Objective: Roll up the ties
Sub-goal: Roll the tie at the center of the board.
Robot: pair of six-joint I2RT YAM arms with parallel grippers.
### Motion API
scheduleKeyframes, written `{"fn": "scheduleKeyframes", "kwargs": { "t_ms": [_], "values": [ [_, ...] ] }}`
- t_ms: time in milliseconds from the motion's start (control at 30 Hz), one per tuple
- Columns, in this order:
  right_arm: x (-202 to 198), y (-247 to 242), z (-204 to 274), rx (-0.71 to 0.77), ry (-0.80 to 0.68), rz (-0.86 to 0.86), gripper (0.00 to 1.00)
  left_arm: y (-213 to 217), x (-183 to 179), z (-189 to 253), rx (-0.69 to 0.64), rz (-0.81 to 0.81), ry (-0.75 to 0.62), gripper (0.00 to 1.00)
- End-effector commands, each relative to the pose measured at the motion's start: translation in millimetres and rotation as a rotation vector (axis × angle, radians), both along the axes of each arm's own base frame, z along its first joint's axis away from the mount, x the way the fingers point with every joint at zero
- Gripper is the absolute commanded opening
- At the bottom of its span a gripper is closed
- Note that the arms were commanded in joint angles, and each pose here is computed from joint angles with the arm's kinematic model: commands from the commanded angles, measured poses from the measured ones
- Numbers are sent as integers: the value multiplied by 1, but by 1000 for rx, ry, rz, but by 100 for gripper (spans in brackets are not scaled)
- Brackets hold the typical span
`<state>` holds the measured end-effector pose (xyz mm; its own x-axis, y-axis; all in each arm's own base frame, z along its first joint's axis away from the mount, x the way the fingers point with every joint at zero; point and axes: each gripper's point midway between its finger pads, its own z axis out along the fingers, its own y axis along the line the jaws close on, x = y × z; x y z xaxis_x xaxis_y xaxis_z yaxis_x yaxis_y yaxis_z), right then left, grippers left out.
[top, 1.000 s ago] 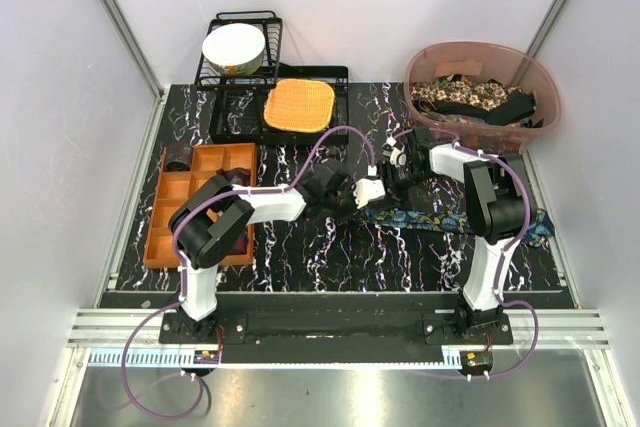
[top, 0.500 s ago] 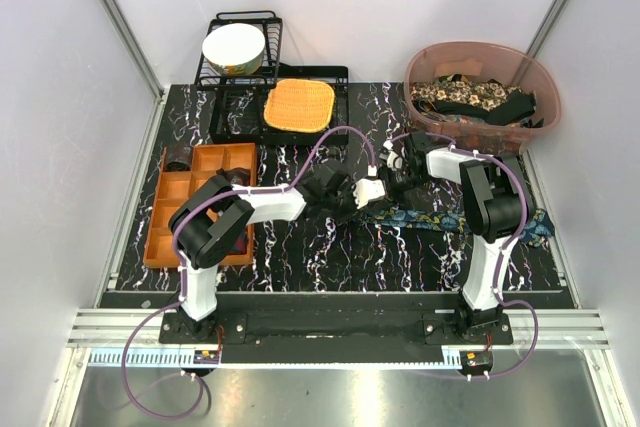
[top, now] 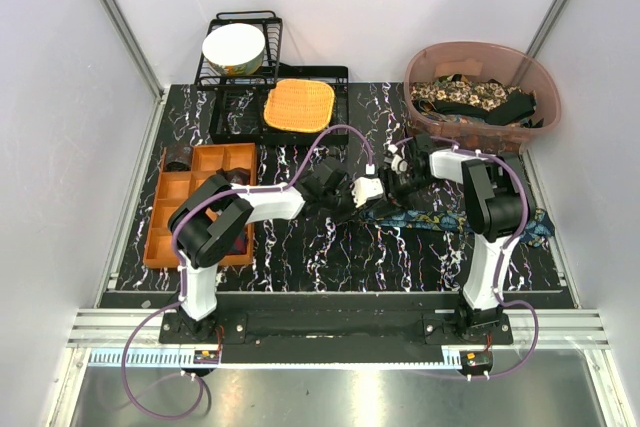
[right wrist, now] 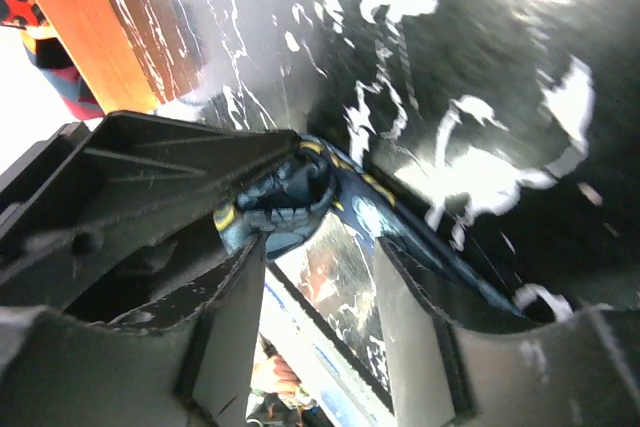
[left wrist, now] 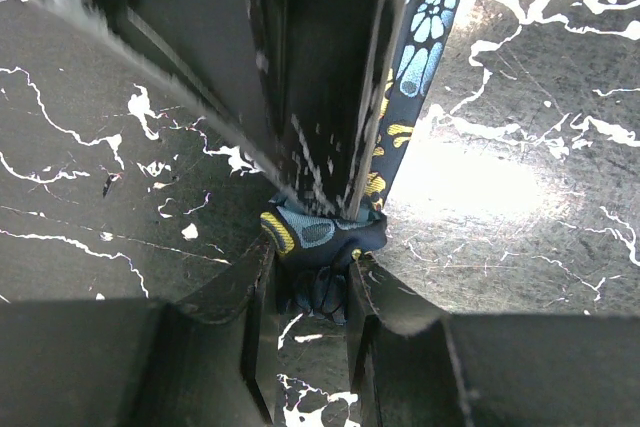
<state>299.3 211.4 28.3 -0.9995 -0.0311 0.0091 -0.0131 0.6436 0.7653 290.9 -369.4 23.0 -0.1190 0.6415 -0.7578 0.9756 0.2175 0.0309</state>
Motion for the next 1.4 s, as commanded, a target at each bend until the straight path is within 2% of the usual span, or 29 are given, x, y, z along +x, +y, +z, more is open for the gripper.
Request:
{"fn": "scheduleKeyframes", "kwargs": {
  "t_ms": [0,400,500,533,667,833,933,967,1033,1133,1200,1300,1367],
  "values": [
    [0,-8,23,35,-1,-46,54,32,-29,-46,155,8,146,6],
    [-4,19,35,147,36,-39,56,32,-28,-47,161,11,145,6],
    [-3,20,29,133,33,-36,50,33,-28,-48,162,11,146,5],
    [-3,20,26,126,33,-32,44,32,-28,-49,162,12,149,5],
    [-2,19,13,102,46,-31,31,32,-28,-49,163,8,152,5],
    [-1,17,2,68,38,-19,29,31,-29,-50,164,5,160,5],
    [-1,16,-2,59,39,-16,21,30,-29,-50,159,2,160,5],
    [0,16,-3,58,40,-18,21,30,-29,-49,159,2,160,5],
    [0,16,-2,63,39,-16,37,30,-29,-50,161,3,163,6],
    [4,17,7,72,9,-19,53,31,-30,-50,161,1,161,5],
    [6,19,11,80,3,-20,55,31,-30,-50,162,-4,160,5],
    [8,23,12,101,12,-20,51,30,-30,-50,158,-5,163,5],
    [7,26,11,110,27,-19,43,30,-30,-50,159,-3,163,5]
  ]
}}
